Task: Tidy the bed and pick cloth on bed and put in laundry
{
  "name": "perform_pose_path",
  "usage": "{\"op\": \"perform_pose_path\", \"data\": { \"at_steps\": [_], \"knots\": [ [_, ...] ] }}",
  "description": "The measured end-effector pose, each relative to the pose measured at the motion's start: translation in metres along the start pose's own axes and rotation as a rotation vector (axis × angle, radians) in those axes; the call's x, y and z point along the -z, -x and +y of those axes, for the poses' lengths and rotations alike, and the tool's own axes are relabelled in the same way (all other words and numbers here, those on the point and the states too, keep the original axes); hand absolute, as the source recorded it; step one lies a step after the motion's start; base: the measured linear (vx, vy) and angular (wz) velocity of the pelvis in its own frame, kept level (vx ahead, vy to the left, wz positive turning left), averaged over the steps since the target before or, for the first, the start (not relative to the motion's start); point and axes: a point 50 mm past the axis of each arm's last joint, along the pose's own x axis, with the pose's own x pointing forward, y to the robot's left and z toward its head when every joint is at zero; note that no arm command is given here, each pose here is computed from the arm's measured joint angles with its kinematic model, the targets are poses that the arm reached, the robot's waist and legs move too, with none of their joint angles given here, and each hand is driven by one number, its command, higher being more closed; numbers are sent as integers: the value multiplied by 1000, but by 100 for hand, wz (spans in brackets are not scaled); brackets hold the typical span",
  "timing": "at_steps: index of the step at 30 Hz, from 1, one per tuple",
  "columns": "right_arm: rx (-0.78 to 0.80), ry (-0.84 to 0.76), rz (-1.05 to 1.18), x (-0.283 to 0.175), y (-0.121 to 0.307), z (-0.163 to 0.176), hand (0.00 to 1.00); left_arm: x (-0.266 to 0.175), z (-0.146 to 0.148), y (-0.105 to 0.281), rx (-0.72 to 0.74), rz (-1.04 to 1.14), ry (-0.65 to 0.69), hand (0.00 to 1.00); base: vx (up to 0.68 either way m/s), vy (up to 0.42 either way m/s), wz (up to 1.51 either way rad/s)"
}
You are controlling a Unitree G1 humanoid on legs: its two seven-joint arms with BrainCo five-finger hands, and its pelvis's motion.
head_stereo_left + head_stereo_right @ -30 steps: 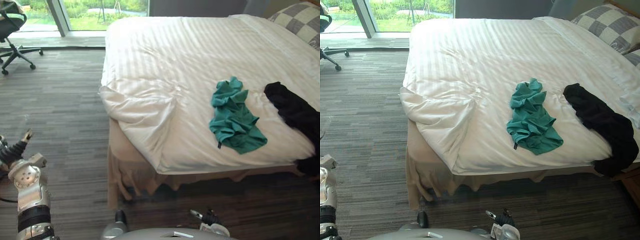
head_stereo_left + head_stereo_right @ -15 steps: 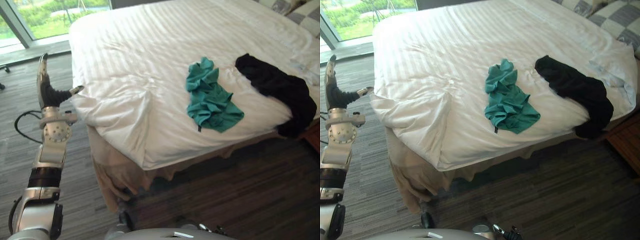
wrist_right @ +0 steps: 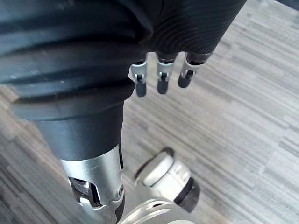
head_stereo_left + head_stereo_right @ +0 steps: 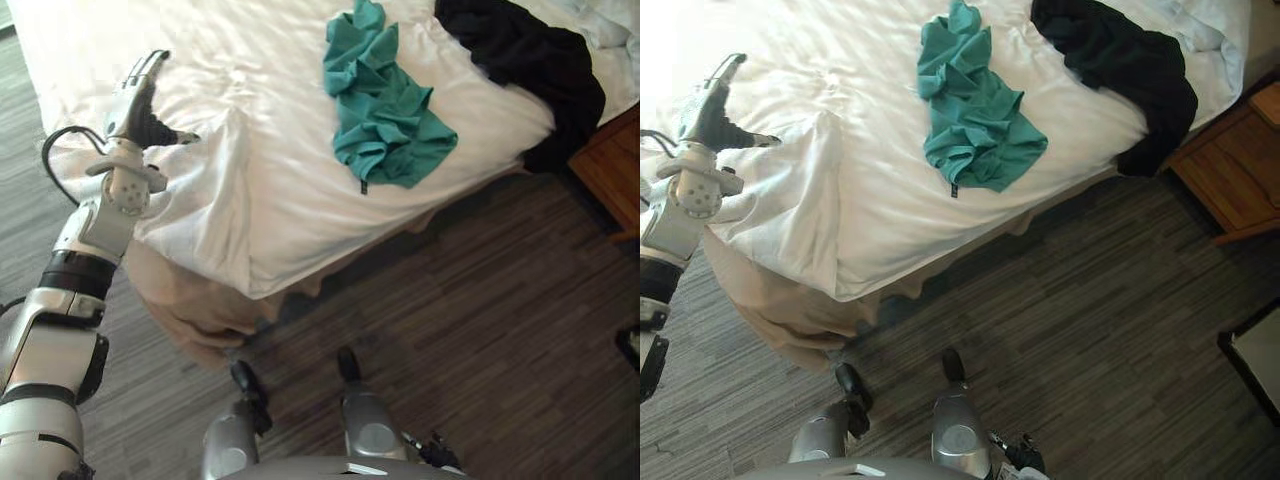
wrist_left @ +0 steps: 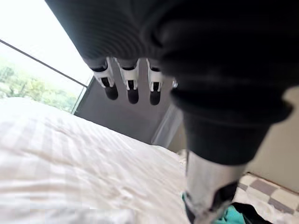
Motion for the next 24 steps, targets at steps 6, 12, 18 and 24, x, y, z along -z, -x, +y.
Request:
{"op": "perform_pose_path", "data": {
  "at_steps": [6,12,18,24],
  "knots": [
    [-24,-20,-75,-16,1,9,0,-20,-8,-19,84,-45,-70,0,-87,-27,-12],
    [-61,-36,-178,-37,4,22,0,-10,-21,-29,136,101,-40,0,-92,-50,-8],
    [-82,-21,-198,-41,4,25,0,7,-6,-30,39,222,88,100,-30,-75,-1],
    [-110,19,-204,-44,4,27,0,22,2,-24,-3,284,127,100,5,-51,1]
  ]
}}
